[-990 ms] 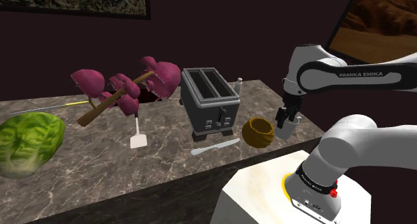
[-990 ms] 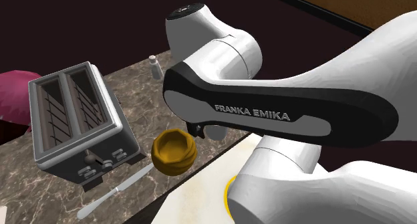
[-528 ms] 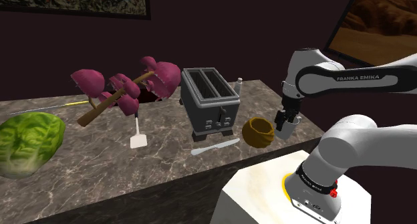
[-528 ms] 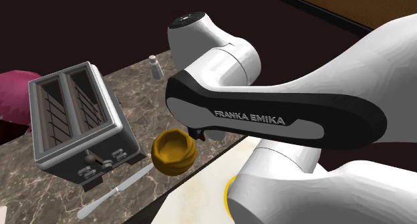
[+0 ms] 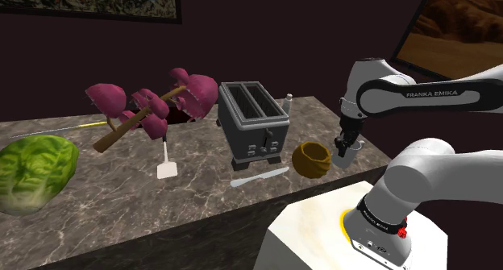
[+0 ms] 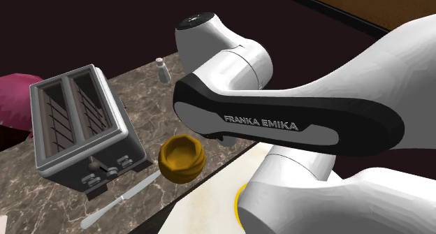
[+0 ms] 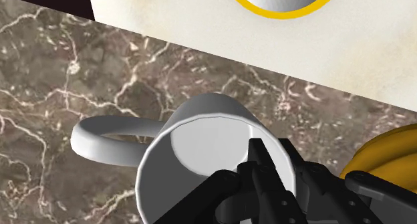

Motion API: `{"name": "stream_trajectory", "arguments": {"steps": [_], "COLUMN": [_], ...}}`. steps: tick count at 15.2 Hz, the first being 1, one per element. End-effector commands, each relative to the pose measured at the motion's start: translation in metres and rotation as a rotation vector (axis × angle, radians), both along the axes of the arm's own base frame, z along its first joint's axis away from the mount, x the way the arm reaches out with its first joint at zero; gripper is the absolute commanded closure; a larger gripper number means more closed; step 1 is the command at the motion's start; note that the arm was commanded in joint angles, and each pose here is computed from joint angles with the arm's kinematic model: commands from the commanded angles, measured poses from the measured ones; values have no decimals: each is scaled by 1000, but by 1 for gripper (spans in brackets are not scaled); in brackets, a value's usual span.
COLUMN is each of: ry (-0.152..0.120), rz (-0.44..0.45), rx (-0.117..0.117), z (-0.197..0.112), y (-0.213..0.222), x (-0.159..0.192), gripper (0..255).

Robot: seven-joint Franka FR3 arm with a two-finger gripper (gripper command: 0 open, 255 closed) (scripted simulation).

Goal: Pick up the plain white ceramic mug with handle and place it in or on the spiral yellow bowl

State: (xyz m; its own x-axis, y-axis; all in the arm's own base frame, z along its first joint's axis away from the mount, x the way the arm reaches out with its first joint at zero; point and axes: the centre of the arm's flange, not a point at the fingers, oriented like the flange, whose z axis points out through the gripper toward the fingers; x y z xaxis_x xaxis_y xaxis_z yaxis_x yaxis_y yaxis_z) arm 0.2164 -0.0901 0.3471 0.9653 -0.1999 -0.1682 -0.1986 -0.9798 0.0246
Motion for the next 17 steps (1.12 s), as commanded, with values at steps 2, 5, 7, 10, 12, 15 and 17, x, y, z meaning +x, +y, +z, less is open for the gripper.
{"name": "stream_trajectory", "arguments": {"steps": [2, 5, 7, 10, 12, 15, 17], "ry": [0, 0, 0, 0, 0, 0, 0], "rz": [0, 0, 0, 0, 0, 0, 0], "rx": [0, 0, 0, 0, 0, 0, 0], "z": [0, 5, 16, 32, 42, 58, 69], "y": [0, 0, 0, 0, 0, 0, 0], "x": [0, 0, 0, 0, 0, 0, 0], "gripper": [255, 255, 255, 255, 255, 255, 255]}}
